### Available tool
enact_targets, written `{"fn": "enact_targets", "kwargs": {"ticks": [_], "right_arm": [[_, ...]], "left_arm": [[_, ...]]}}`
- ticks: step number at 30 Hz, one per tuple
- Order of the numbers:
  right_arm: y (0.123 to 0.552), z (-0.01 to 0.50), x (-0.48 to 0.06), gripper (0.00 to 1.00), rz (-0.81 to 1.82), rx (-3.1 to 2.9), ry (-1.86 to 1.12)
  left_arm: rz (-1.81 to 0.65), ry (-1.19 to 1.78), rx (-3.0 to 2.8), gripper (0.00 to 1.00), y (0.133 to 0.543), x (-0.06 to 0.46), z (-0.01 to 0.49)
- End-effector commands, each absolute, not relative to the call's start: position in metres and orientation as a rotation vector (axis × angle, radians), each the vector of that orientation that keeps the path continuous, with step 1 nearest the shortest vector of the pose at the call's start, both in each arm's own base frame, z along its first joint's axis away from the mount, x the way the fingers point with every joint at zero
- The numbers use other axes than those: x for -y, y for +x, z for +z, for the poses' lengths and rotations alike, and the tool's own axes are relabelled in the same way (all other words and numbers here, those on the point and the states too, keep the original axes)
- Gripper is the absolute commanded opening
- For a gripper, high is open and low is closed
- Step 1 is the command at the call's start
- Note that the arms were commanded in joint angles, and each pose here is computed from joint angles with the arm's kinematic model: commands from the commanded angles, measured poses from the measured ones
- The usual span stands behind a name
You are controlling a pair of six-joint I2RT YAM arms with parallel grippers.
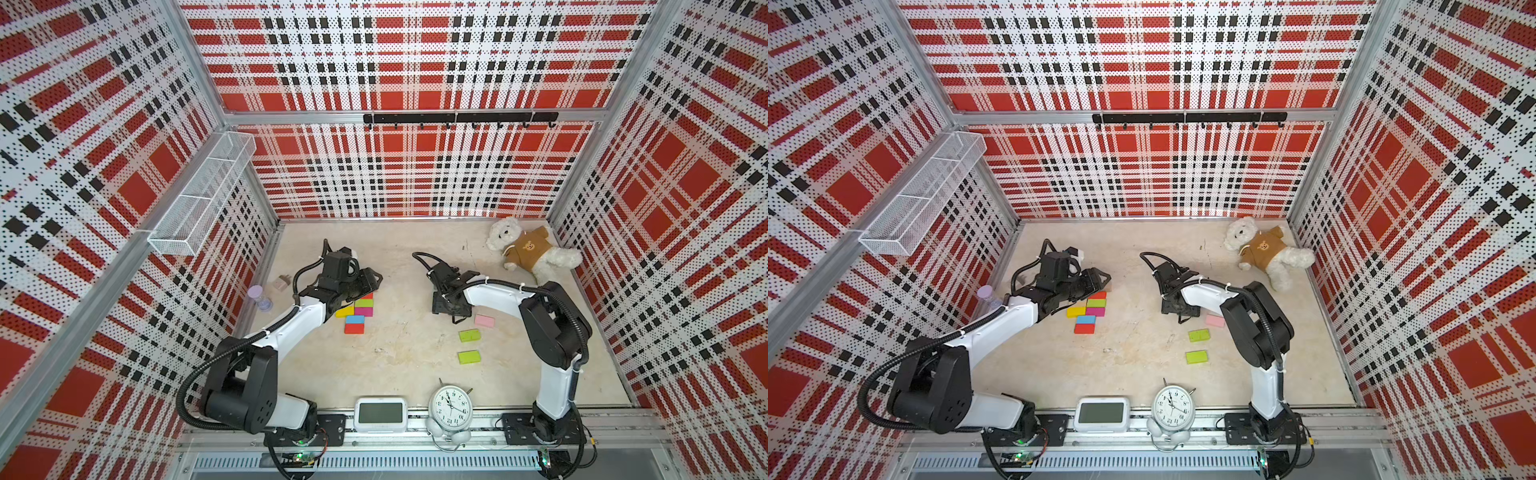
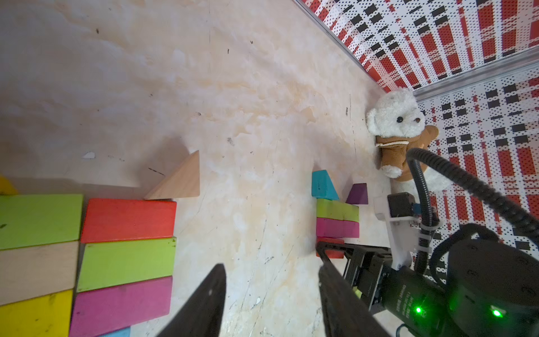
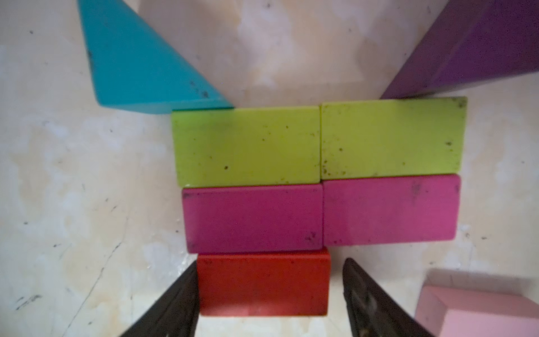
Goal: Assemble a carrot with building blocks
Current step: Assemble the building block at the center of the board.
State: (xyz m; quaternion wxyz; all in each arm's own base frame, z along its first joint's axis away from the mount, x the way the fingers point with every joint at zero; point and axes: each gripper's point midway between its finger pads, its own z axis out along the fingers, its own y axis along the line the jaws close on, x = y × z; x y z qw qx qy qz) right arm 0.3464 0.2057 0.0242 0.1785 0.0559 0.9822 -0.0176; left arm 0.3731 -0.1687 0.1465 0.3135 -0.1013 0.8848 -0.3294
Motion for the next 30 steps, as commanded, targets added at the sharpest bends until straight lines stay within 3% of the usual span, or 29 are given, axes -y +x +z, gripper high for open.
{"fn": "enact_targets", "kwargs": {"ticks": [1, 10, 15, 21, 30], "right_arm": [[0.351, 0.046, -0.206, 0.78, -0.009, -2.726, 0.186], [0.333, 0.081, -0.196, 0.79, 0.068, -2.691, 0.214], [0.312, 0.097, -0.154, 0.79, -0.061, -2.677, 0.239], [0.301, 0.082, -0.106, 0.81, -0.098, -2.697, 0.357], [0.304, 0.049, -0.096, 0.81, -0.13, -2.77, 0.343]], "left_arm": [[-0.881, -0.258, -2.3, 0.55, 0.38, 0.173, 0.158], [-0.896, -0.217, -2.307, 0.55, 0.373, 0.187, 0.16], [-0.894, -0.209, -2.299, 0.55, 0.372, 0.188, 0.163], [-0.898, -0.2, -2.298, 0.55, 0.374, 0.192, 0.165], [-0.893, -0.189, -2.306, 0.55, 0.374, 0.196, 0.163]]}}
